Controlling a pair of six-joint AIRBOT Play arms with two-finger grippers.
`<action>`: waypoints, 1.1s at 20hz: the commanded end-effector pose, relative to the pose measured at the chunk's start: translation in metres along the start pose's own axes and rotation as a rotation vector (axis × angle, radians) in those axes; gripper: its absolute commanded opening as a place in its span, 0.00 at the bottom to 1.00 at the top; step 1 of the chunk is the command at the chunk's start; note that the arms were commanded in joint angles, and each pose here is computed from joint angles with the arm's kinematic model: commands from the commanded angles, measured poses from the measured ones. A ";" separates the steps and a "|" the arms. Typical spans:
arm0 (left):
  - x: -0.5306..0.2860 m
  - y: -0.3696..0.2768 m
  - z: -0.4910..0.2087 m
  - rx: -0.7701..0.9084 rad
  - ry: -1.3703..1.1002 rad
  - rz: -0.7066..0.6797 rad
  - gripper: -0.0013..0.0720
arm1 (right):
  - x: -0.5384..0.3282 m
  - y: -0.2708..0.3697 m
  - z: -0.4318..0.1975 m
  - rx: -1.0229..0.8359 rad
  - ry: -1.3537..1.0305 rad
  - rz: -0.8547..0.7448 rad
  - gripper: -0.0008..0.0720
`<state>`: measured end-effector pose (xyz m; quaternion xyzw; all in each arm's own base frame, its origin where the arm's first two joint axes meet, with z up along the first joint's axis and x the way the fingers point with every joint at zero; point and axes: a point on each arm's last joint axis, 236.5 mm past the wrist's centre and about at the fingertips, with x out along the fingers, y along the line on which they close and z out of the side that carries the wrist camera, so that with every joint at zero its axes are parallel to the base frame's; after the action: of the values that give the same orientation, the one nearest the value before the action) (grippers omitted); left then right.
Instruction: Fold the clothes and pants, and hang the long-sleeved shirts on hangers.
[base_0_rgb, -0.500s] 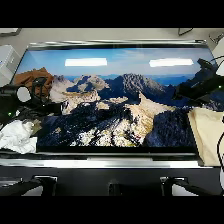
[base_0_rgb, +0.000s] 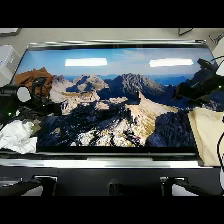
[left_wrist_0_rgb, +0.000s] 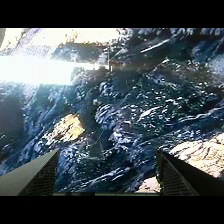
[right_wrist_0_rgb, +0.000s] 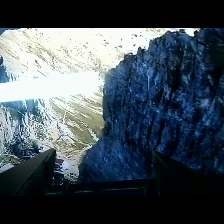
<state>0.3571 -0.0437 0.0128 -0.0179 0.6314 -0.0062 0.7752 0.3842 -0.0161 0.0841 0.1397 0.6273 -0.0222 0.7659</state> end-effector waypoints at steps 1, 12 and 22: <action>0.000 0.000 0.000 0.000 0.000 0.000 0.99 | 0.000 0.000 0.000 0.000 0.001 0.000 0.96; 0.001 -0.001 -0.011 -0.030 0.046 -0.003 0.99 | -0.003 0.002 0.040 -0.053 -0.170 0.003 0.96; -0.074 0.209 -0.039 -0.409 0.089 0.334 1.00 | 0.005 0.002 0.021 -0.094 -0.082 0.008 0.97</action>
<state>0.3393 0.0981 0.0551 0.0216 0.6437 0.1537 0.7494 0.4176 -0.0235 0.0903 0.1031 0.5715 -0.0043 0.8141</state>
